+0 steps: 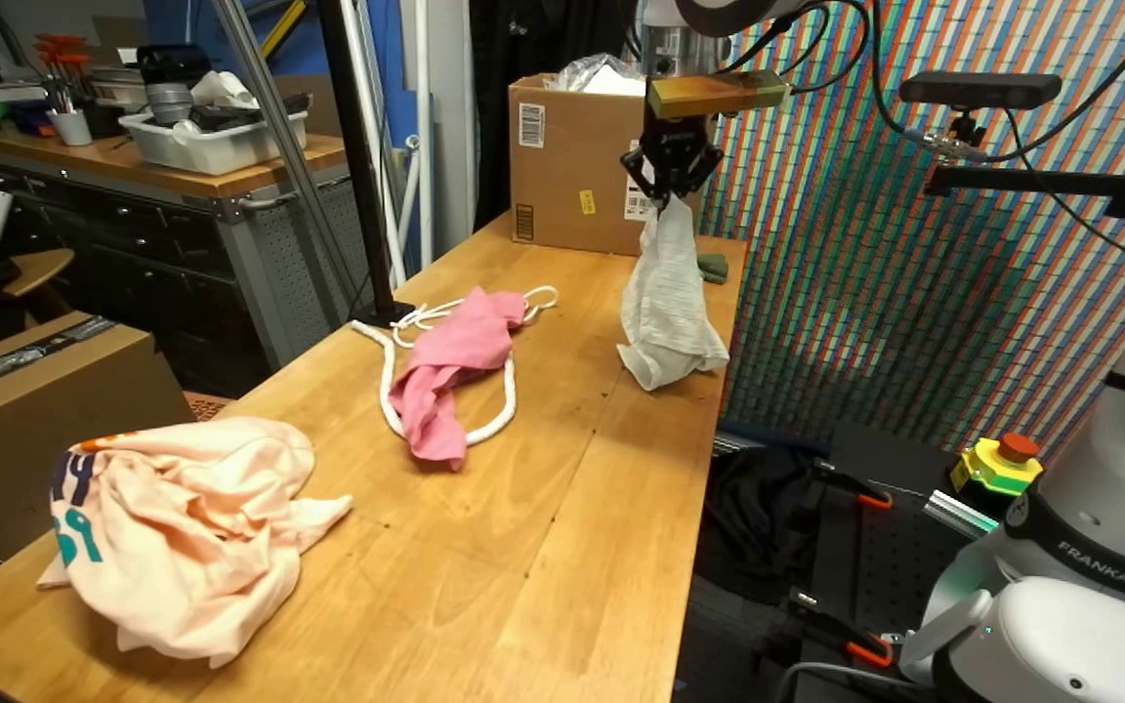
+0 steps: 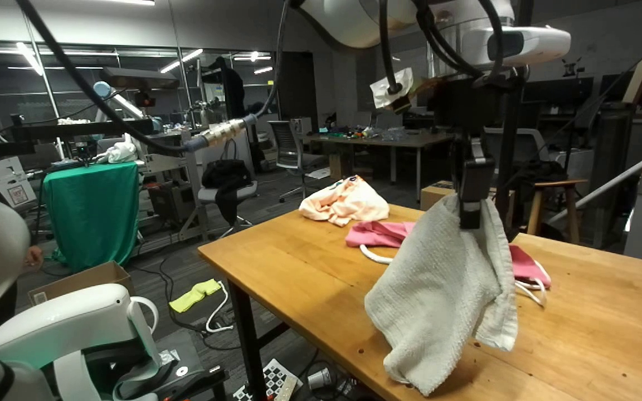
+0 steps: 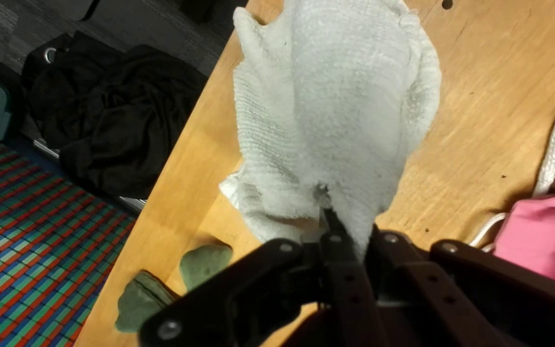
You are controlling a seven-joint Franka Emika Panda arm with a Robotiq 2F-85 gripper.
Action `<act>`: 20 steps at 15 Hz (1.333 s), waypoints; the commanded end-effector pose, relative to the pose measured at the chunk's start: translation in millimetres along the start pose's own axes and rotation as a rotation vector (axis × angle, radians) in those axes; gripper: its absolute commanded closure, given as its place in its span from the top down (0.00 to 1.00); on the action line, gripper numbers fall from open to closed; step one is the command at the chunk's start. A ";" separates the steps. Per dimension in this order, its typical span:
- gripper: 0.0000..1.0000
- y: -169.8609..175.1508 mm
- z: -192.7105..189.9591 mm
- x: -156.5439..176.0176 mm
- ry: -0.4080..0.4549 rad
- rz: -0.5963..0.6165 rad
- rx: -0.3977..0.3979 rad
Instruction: Spread the objects that are on the table, where the orange object and pink cloth moved to the right, white towel and smaller rope to remain on the center, light pink object and bigger rope moved to the left
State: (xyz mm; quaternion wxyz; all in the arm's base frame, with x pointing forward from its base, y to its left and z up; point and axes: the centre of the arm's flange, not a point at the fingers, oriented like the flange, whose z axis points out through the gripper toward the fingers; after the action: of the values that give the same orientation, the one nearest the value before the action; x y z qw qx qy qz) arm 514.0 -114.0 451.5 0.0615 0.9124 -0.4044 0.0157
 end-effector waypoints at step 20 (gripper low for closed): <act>0.99 -79.6 22.0 1.4 0.109 -0.211 -0.130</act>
State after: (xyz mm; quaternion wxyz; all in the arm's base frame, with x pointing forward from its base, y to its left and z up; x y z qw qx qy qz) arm 547.5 -90.1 396.8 0.1230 0.9302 -0.3457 0.0026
